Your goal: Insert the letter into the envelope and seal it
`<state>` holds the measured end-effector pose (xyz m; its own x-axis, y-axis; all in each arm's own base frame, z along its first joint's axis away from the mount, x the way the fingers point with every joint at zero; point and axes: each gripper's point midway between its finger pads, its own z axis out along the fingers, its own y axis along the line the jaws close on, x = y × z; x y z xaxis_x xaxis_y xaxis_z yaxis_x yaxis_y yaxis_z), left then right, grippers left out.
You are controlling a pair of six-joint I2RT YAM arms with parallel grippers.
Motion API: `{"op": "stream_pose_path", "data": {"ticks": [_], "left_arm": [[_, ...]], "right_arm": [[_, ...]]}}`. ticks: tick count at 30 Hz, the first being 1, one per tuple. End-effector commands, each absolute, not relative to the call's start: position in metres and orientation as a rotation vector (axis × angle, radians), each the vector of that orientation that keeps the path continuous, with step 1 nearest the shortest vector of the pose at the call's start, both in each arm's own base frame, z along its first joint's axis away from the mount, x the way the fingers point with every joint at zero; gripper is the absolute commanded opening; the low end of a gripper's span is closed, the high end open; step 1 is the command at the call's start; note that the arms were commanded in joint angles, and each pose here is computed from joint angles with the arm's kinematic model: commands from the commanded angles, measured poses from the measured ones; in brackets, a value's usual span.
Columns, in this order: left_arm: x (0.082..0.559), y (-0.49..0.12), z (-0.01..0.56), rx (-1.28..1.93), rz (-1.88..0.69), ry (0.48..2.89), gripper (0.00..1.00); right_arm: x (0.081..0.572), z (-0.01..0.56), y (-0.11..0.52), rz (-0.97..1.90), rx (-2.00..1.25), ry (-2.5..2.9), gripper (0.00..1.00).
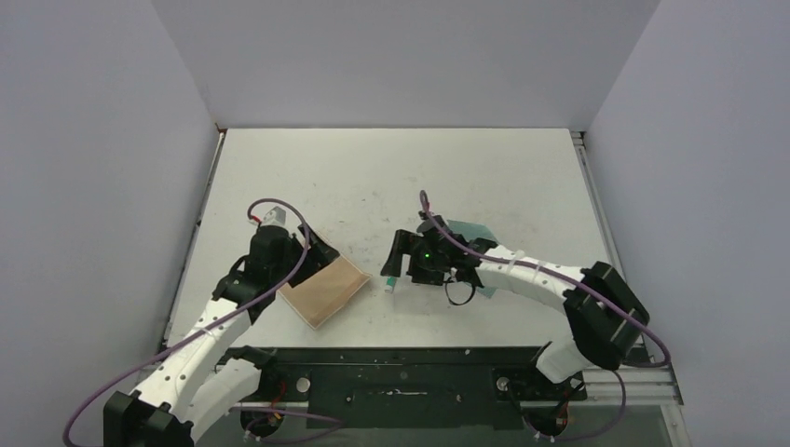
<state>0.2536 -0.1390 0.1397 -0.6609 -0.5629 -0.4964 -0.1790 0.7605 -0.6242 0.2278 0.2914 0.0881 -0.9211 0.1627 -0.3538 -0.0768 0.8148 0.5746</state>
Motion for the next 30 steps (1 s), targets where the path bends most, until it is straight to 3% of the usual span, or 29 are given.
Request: {"op": "stream_pose_path", "data": {"ticks": [1,11,15,20,27,29,30], "left_arm": [[0.239,-0.121,0.123,-0.720,-0.666,2.230,0.72],[0.210,-0.115,0.100,-0.819,-0.682,2.269,0.51],[0.203,-0.118,0.091,-0.833,-0.702,2.305,0.42],[0.202,-0.114,0.099,-0.841,-0.682,2.298,0.40],[0.208,-0.101,0.119,-0.848,-0.611,2.233,0.44],[0.210,-0.097,0.126,-0.851,-0.596,2.214,0.46],[0.211,-0.095,0.130,-0.852,-0.588,2.203,0.48]], "right_arm": [[0.250,0.124,0.360,0.972,0.202,2.460,0.90],[0.207,0.086,0.432,0.998,0.320,2.573,0.97],[0.199,0.067,0.436,0.922,0.328,2.600,0.87],[0.208,0.054,0.440,0.926,0.393,2.554,0.78],[0.220,0.047,0.456,0.992,0.399,2.485,0.46],[0.220,0.044,0.459,1.005,0.398,2.486,0.27],[0.220,0.045,0.460,1.016,0.401,2.486,0.10]]}}
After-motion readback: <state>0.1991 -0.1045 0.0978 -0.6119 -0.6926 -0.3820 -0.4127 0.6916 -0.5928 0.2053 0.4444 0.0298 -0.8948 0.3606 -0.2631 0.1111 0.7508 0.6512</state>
